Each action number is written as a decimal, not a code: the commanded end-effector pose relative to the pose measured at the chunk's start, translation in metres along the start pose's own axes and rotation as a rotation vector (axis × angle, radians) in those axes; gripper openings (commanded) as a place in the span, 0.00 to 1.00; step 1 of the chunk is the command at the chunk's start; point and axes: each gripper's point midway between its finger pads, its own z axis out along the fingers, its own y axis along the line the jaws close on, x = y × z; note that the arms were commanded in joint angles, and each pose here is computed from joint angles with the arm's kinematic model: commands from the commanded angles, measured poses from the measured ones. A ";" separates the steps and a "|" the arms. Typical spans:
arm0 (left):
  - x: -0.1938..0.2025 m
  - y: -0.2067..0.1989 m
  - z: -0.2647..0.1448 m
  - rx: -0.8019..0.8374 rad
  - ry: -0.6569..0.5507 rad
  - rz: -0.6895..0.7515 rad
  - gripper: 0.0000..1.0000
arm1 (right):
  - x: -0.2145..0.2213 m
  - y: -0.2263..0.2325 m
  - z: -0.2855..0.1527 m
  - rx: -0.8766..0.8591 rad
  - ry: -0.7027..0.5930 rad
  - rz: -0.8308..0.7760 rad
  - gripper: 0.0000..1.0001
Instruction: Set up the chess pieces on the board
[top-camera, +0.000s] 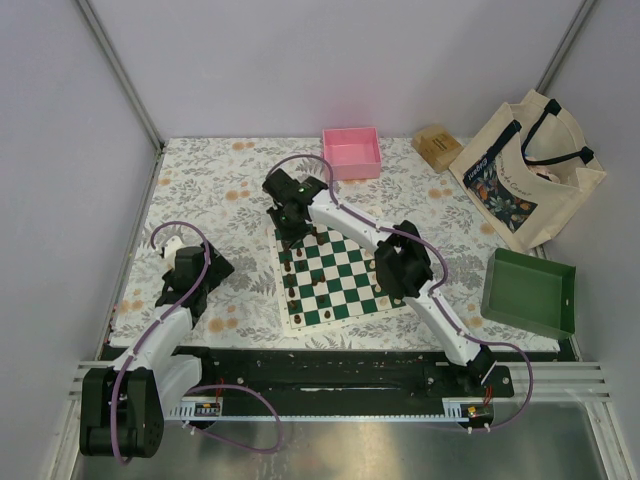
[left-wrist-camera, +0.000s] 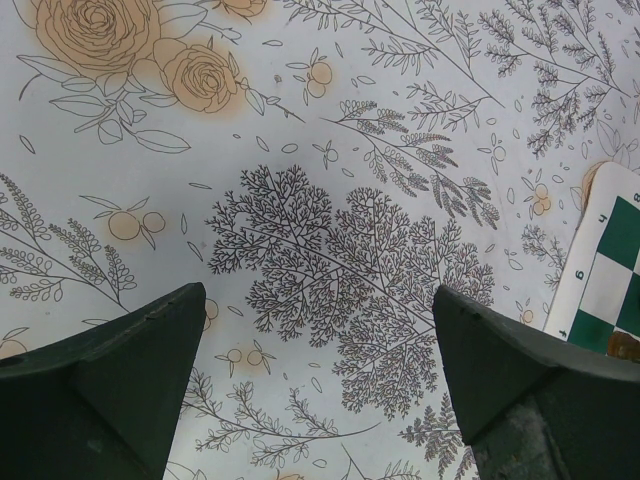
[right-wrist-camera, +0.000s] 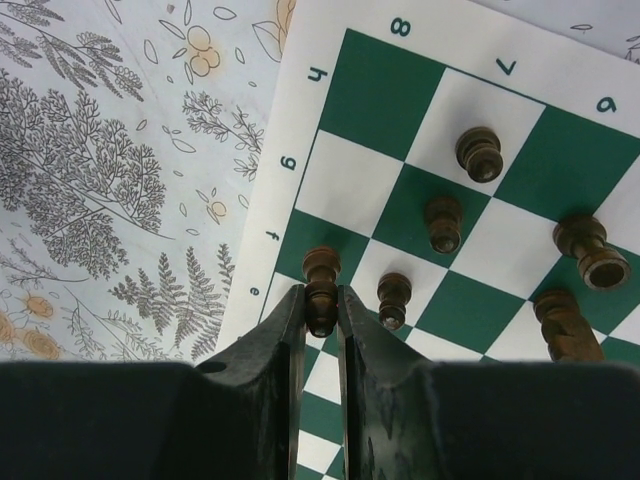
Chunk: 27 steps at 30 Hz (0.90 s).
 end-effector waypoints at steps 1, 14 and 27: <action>-0.019 -0.013 -0.002 0.034 -0.052 -0.013 0.99 | -0.005 0.014 0.001 -0.036 -0.013 -0.011 0.22; -0.019 -0.012 -0.001 0.030 -0.053 -0.014 0.99 | -0.001 0.016 0.007 -0.047 0.004 -0.017 0.28; -0.018 -0.013 -0.001 0.031 -0.048 -0.012 0.99 | -0.017 0.029 -0.017 -0.093 -0.045 -0.030 0.44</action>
